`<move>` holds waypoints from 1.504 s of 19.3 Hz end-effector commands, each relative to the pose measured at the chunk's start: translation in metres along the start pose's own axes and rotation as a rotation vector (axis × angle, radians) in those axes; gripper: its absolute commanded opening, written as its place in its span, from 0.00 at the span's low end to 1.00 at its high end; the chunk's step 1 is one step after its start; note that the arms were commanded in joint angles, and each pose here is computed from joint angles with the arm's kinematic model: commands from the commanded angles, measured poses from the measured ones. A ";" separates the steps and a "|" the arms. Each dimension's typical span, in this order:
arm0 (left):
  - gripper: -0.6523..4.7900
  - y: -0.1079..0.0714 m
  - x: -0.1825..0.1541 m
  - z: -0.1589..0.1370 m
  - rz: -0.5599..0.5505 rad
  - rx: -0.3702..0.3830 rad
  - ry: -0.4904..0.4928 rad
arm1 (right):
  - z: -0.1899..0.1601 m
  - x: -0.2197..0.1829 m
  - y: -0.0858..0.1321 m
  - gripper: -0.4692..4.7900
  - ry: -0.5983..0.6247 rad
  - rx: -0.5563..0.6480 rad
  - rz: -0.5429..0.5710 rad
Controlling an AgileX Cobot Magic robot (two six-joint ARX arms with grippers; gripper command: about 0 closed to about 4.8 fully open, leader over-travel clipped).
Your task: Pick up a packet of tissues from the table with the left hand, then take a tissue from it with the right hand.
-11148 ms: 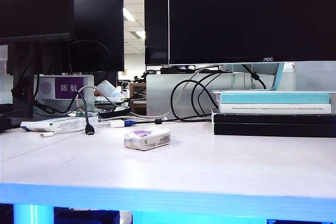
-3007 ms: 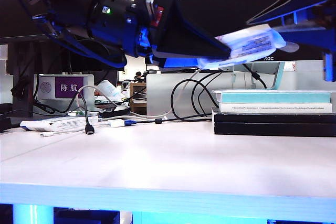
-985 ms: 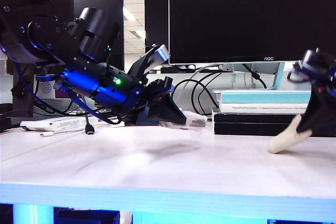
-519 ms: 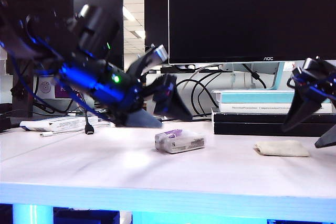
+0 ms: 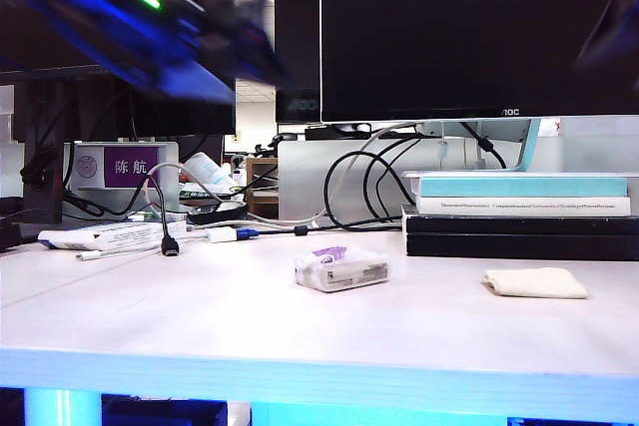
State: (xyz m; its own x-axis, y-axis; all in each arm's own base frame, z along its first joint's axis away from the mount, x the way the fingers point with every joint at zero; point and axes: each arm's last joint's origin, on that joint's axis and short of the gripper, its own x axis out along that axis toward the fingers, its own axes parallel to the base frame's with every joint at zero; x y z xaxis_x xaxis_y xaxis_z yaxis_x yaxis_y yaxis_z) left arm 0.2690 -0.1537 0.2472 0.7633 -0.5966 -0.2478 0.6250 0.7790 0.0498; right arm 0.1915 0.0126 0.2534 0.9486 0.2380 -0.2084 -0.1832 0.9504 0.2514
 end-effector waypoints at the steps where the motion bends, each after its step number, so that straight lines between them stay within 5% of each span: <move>1: 1.00 0.018 -0.042 -0.003 0.120 0.008 -0.072 | 0.004 -0.032 0.002 0.72 -0.203 -0.046 -0.080; 6: 1.00 0.047 -0.113 -0.039 0.364 -0.109 -0.120 | -0.024 -0.068 0.003 0.67 -0.383 -0.082 -0.090; 10: 1.00 0.035 -0.145 -0.066 0.427 -0.135 -0.177 | -0.064 -0.080 -0.003 0.65 -0.539 -0.034 -0.049; 14: 0.99 0.018 -0.167 -0.097 0.468 -0.118 -0.272 | -0.098 -0.075 -0.012 0.64 -0.348 0.006 -0.114; 17: 0.86 0.007 -0.182 -0.121 0.523 -0.132 -0.322 | -0.099 -0.075 -0.012 0.44 -0.332 -0.016 -0.126; 20: 0.41 0.001 -0.192 -0.129 0.555 -0.097 -0.256 | -0.108 -0.073 -0.015 0.17 -0.240 -0.039 -0.175; 21: 0.34 0.000 -0.194 -0.132 0.577 -0.099 -0.239 | -0.109 -0.073 -0.016 0.11 -0.231 -0.052 -0.184; 26: 0.11 -0.001 -0.196 -0.137 0.599 -0.075 -0.190 | -0.114 -0.071 -0.019 0.08 -0.179 -0.052 -0.242; 29: 0.11 -0.001 -0.196 -0.137 0.596 -0.078 -0.191 | -0.119 -0.071 -0.020 0.08 -0.135 -0.041 -0.276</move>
State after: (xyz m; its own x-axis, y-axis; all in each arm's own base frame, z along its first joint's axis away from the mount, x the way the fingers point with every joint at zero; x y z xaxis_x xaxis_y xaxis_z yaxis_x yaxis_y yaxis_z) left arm 0.0968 -0.0113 0.1619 0.9969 -0.0712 -0.0341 0.0730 0.9959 0.0538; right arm 0.0966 0.0001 0.1535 0.9898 -0.0505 -0.1329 0.0720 0.9841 0.1621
